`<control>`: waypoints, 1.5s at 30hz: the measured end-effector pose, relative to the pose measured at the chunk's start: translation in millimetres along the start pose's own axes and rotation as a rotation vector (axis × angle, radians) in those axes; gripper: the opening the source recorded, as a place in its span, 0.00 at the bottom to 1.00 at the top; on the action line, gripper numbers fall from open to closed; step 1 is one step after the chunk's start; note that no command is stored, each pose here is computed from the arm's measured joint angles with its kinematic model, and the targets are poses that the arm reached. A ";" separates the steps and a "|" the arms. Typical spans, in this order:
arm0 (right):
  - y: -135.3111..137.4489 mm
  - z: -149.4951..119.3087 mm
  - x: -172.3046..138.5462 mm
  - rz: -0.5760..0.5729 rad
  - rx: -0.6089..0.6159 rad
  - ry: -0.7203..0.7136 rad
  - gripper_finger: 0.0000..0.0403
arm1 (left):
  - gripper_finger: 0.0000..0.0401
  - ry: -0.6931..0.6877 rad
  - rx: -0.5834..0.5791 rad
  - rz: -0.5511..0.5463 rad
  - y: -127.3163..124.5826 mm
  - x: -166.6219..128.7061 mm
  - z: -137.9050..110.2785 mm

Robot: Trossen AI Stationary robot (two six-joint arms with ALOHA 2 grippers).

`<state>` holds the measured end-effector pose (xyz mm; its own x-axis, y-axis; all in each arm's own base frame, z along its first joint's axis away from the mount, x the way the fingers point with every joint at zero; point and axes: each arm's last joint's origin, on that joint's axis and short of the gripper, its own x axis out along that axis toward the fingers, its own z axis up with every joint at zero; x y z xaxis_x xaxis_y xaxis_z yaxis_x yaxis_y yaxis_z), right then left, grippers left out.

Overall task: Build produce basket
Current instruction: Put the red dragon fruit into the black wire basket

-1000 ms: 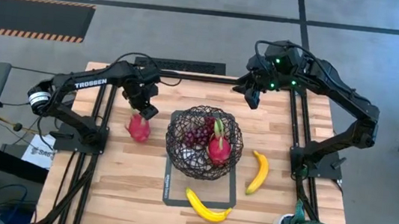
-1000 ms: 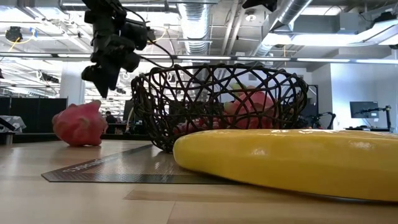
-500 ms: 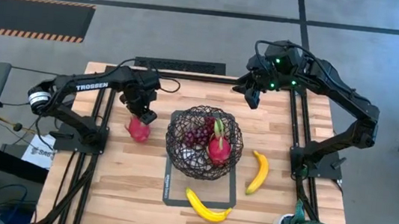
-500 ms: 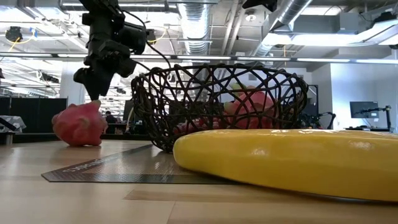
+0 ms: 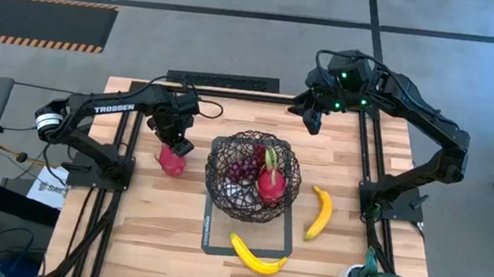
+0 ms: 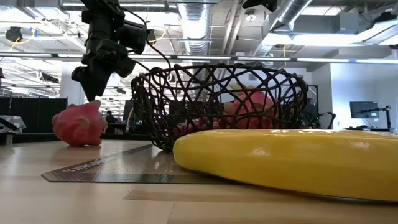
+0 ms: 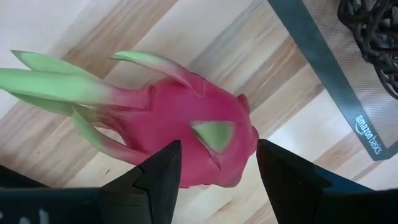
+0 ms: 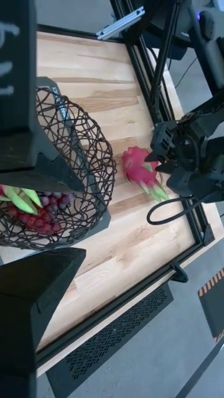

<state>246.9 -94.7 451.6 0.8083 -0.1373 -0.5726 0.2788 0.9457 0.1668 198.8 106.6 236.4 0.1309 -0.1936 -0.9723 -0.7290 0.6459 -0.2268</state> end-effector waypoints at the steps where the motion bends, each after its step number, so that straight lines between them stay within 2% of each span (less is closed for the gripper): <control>1: 0.0 0.0 0.0 0.000 0.000 0.000 0.43 | 0.48 -0.003 0.001 0.005 0.1 0.0 0.2; 11: 0.0 0.0 0.0 0.000 0.000 0.000 0.43 | 0.48 -0.021 0.011 0.003 -0.5 1.9 3.9; 18: 0.3 -0.1 0.1 0.001 0.000 0.001 0.43 | 0.48 0.057 0.052 0.025 0.5 17.7 12.8; 25: 0.4 -0.1 0.1 0.001 0.002 0.001 0.43 | 0.47 0.072 0.077 0.032 0.5 23.7 17.4; 30: 0.4 -0.1 0.1 0.001 0.002 0.001 0.43 | 0.34 0.070 0.114 0.037 -2.8 24.9 16.7; 36: 0.4 -0.1 0.1 0.001 0.001 0.001 0.42 | 0.05 0.064 0.214 0.112 -13.6 28.2 12.2; 41: -1.1 0.0 -0.1 -0.004 0.002 0.000 0.42 | 0.01 0.038 0.257 0.162 -25.8 21.8 11.2; 45: -2.3 0.1 -0.2 -0.045 -0.023 -0.002 0.42 | 0.00 -0.066 0.280 0.189 -43.4 -7.7 10.9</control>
<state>246.1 -96.8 451.4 0.7965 -0.1803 -0.5771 0.3027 0.9452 0.1224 236.7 88.1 253.2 0.0608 -0.0085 -0.9981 -0.5326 0.8454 -0.0396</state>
